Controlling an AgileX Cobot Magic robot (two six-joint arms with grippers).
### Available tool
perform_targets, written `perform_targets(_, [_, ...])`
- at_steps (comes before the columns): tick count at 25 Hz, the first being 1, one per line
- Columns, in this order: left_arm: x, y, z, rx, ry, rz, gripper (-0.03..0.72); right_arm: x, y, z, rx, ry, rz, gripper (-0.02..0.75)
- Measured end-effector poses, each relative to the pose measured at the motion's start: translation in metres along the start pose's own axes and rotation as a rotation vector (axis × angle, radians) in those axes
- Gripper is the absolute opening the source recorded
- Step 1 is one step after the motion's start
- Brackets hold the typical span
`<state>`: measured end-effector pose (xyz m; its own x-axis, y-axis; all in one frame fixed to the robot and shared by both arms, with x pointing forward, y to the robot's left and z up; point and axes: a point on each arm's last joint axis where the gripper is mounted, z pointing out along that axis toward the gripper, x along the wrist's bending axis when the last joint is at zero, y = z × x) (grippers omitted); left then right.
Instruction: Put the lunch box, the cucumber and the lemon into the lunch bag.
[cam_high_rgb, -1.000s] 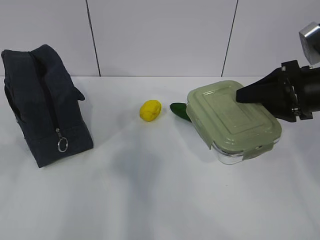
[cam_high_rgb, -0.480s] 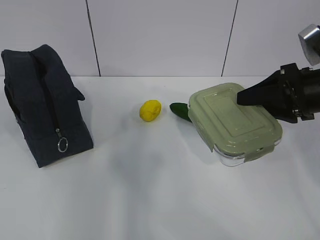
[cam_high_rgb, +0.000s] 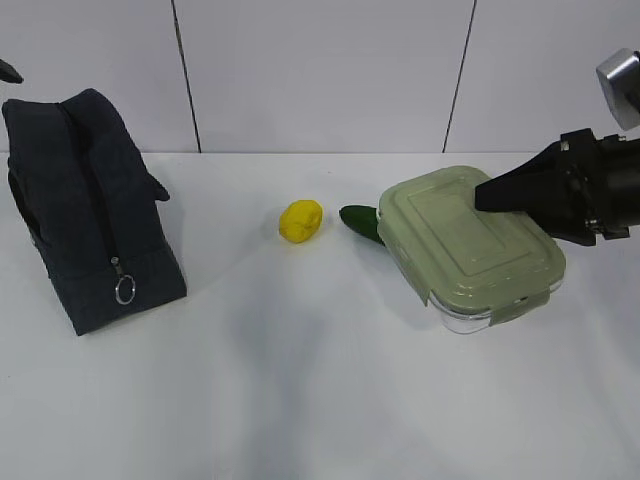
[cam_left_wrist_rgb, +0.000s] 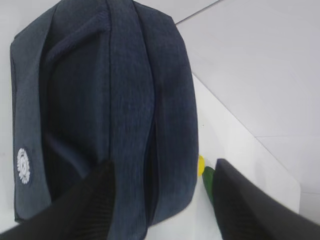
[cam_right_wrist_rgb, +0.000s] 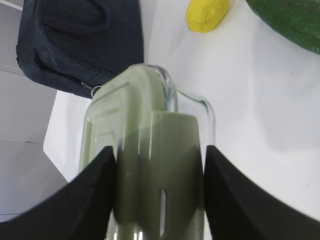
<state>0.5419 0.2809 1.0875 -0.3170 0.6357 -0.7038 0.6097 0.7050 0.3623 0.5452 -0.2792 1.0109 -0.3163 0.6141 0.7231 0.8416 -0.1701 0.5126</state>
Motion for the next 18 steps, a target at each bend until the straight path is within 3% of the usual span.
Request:
perform_targets(10, [0.029,0.026,0.032,0.002,0.092,-0.081,0.435,0.000,0.000,0.000,0.002,-0.001,-0.011,0.410])
perform_targets(18, [0.043,0.031,0.049,0.000,0.129,-0.107,0.435,0.000,0.000,0.000,0.005,-0.003,-0.020,0.408])
